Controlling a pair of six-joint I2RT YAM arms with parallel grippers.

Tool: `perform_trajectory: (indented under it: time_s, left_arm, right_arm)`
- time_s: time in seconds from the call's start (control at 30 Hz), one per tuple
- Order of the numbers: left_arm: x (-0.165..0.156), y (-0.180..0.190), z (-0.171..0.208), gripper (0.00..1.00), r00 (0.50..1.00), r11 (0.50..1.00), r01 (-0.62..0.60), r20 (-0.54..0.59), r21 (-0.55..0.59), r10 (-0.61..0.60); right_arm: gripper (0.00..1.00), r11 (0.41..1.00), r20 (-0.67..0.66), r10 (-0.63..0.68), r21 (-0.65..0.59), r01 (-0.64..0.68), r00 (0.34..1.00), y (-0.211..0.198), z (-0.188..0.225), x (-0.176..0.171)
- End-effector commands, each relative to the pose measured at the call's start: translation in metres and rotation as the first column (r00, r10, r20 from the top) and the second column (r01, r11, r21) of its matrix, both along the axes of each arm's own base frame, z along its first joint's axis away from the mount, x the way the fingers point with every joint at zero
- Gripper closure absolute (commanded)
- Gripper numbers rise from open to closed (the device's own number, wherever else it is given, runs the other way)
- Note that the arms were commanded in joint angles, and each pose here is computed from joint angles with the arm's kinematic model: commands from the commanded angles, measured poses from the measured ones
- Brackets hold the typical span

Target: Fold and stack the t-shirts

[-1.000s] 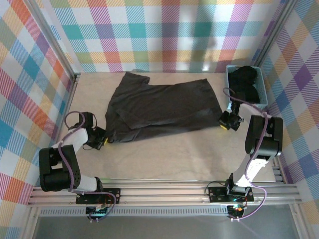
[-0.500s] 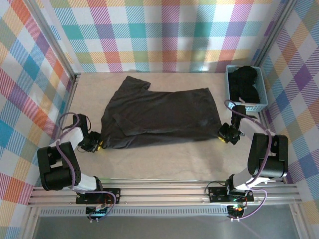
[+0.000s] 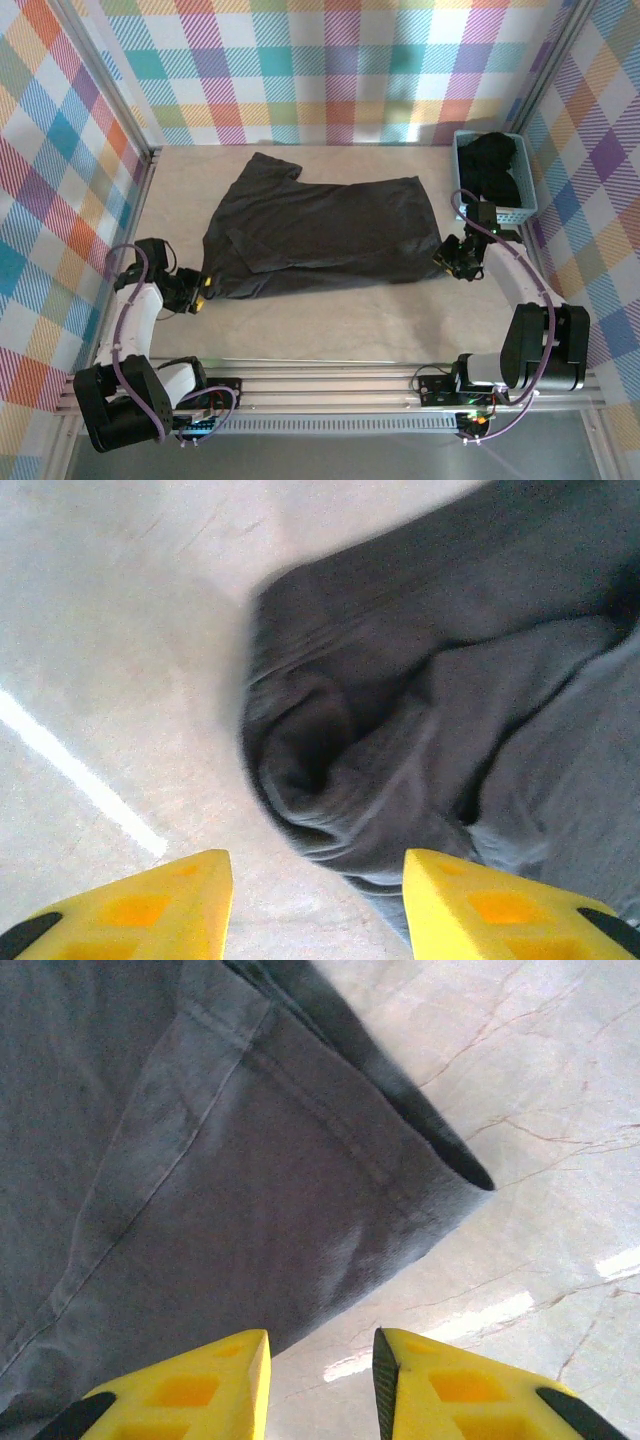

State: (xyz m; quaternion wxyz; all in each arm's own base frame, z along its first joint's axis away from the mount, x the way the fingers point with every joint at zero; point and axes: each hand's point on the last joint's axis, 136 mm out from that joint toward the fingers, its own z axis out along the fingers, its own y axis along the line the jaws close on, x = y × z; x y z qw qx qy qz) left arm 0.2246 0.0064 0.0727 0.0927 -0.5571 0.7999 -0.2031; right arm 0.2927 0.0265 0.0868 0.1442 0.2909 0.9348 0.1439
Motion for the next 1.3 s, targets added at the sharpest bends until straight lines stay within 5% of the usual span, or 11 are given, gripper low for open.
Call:
perform_trajectory:
  time_s: [0.0, 0.27, 0.57, 1.07, 1.27]
  left_arm:
    - [-0.009, -0.005, -0.012, 0.51, 0.985, 0.982, -0.163, -0.073, -0.096, 0.157]
    - [0.0, 0.009, -0.003, 0.56, 0.913, 0.905, -0.408, -0.061, -0.117, 0.404]
    - [0.011, 0.003, -0.022, 0.6, 0.885, 0.863, -0.466, -0.096, -0.197, 0.456]
    - [0.023, -0.001, -0.025, 0.78, 0.901, 0.872, -0.434, -0.105, -0.227, 0.421]
    - [0.023, 0.009, -0.005, 1.0, 0.923, 0.912, -0.384, -0.084, -0.145, 0.376]
  right_arm:
    - [0.67, 1.0, 0.005, 0.02, 0.013, -0.02, 1.0, 0.008, 0.01, -0.001]
    - [0.67, 0.999, 0.01, 0.041, 0.013, -0.041, 0.999, 0.011, 0.006, -0.001]
    - [0.67, 0.998, 0.005, 0.061, 0.016, -0.061, 0.998, 0.013, -0.007, 0.015]
    - [0.68, 0.997, -0.021, 0.068, 0.031, -0.067, 0.997, 0.017, -0.019, 0.021]
    - [0.67, 0.998, -0.081, 0.047, -0.03, -0.049, 0.996, 0.007, -0.039, 0.026]
